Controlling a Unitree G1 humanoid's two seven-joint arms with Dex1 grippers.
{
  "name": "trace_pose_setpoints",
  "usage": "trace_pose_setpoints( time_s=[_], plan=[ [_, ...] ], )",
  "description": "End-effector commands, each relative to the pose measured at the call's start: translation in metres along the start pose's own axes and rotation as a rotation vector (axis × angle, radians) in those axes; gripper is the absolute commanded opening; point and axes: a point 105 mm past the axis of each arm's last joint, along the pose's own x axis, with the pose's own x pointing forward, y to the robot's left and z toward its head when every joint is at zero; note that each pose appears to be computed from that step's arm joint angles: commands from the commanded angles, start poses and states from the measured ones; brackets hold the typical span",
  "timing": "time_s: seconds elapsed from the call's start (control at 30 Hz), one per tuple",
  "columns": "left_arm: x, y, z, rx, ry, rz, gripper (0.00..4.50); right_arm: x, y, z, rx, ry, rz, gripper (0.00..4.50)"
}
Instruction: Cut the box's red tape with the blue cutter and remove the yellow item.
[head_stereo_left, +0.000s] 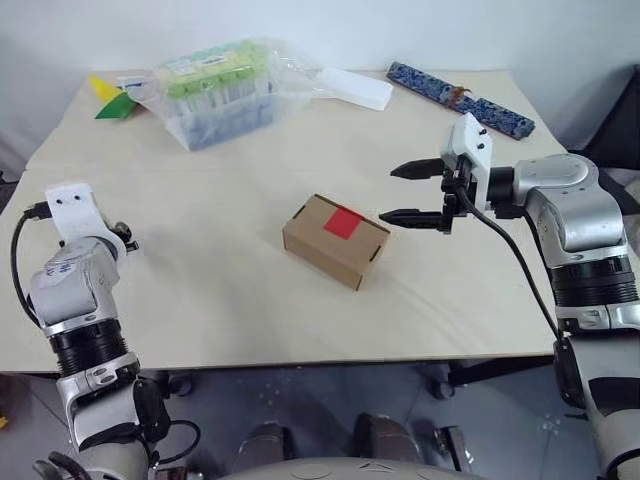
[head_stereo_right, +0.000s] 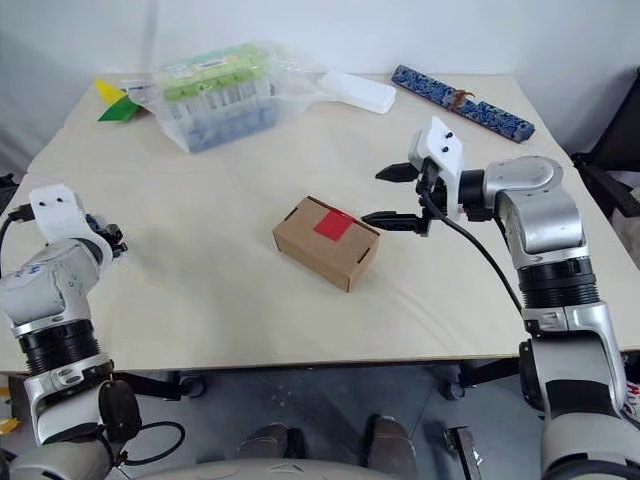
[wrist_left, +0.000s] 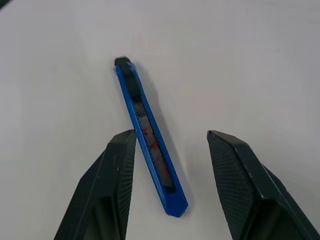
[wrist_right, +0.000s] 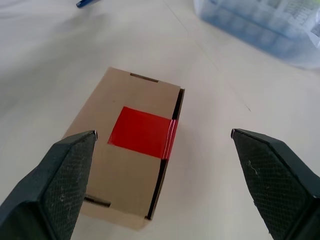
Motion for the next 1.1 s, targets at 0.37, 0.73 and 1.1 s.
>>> trace_pose_setpoints(
  time_s=[0.37,0.73,1.1],
  plan=[
    [-0.006,0.014,0.011,-0.083,-0.092,0.085,4.48,-0.003,-0.001,0.014,-0.056,-0.025,-0.010,4.50],
    [0.008,-0.022,-0.027,-0.242,0.045,0.122,4.48,-0.003,-0.001,0.013,-0.055,-0.024,-0.013,4.50],
    [0.011,-0.005,-0.030,-0.239,0.068,0.172,4.48,-0.006,0.002,0.013,-0.055,-0.020,-0.016,4.50]
  ],
)
